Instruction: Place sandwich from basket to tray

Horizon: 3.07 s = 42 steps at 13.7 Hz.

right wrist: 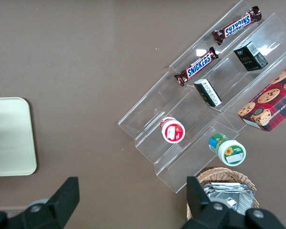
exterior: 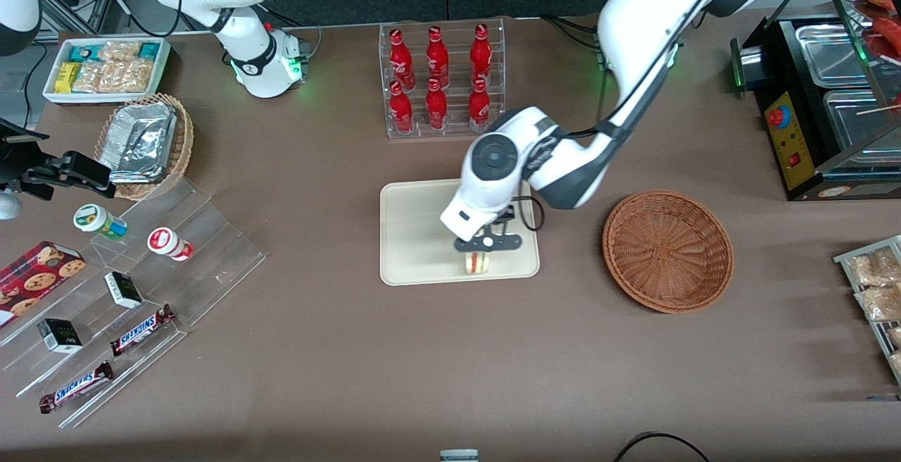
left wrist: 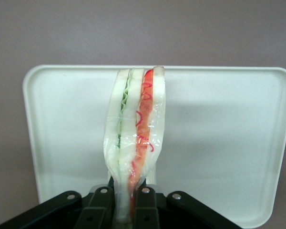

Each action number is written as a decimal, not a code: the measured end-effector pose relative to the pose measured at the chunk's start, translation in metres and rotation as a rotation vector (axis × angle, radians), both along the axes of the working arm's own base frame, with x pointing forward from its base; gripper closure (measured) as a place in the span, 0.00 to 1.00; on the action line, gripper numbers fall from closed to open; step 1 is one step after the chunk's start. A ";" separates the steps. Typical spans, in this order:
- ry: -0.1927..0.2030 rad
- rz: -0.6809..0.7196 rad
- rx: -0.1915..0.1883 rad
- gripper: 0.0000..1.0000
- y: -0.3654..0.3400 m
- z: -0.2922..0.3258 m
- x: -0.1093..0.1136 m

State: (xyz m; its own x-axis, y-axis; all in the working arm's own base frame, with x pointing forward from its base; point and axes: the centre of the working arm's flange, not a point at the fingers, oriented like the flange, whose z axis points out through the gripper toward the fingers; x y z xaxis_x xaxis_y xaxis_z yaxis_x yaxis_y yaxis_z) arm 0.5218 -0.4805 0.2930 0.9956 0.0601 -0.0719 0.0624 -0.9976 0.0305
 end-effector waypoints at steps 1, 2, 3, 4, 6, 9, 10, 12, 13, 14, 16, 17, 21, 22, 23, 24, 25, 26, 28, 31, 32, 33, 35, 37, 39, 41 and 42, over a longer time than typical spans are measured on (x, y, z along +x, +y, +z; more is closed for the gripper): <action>0.006 0.001 0.005 0.85 -0.009 -0.009 -0.005; 0.013 -0.001 0.011 0.85 -0.016 -0.017 -0.010; 0.017 -0.006 0.017 0.85 -0.021 -0.025 -0.014; 0.018 -0.009 0.022 0.85 -0.025 -0.032 -0.017; 0.013 -0.013 0.017 0.85 -0.031 -0.041 -0.020; 0.010 -0.018 0.017 0.85 -0.035 -0.049 -0.024; 0.011 -0.018 0.018 0.85 -0.036 -0.050 -0.025; 0.016 -0.019 0.021 0.81 -0.037 -0.054 -0.027; 0.019 -0.019 0.024 0.70 -0.037 -0.057 -0.027; 0.020 -0.019 0.024 0.59 -0.037 -0.060 -0.027; 0.020 -0.019 0.024 0.40 -0.037 -0.062 -0.027; 0.018 -0.018 0.022 0.29 -0.037 -0.061 -0.026; -0.017 0.000 -0.009 0.00 -0.039 -0.040 -0.010; -0.027 0.007 -0.015 0.00 -0.038 -0.033 -0.005; -0.034 0.013 -0.016 0.00 -0.036 -0.026 0.000; -0.039 0.018 -0.013 0.00 -0.033 -0.018 0.004; -0.046 0.020 -0.012 0.00 -0.031 -0.009 0.007; -0.058 0.015 -0.010 0.00 -0.026 0.002 0.011; -0.068 -0.037 0.008 0.00 -0.007 0.025 0.024; -0.043 -0.158 0.015 0.00 0.049 0.055 0.059; -0.020 -0.198 0.002 0.00 0.074 0.063 0.072; 0.006 -0.231 -0.007 0.00 0.104 0.071 0.086; 0.052 -0.243 -0.020 0.00 0.166 0.088 0.110; 0.083 -0.230 -0.018 0.00 0.224 0.108 0.124; 0.075 -0.230 -0.010 0.00 0.257 0.130 0.129; 0.052 -0.211 0.019 0.00 0.279 0.148 0.130; 0.045 -0.201 0.034 0.00 0.290 0.154 0.128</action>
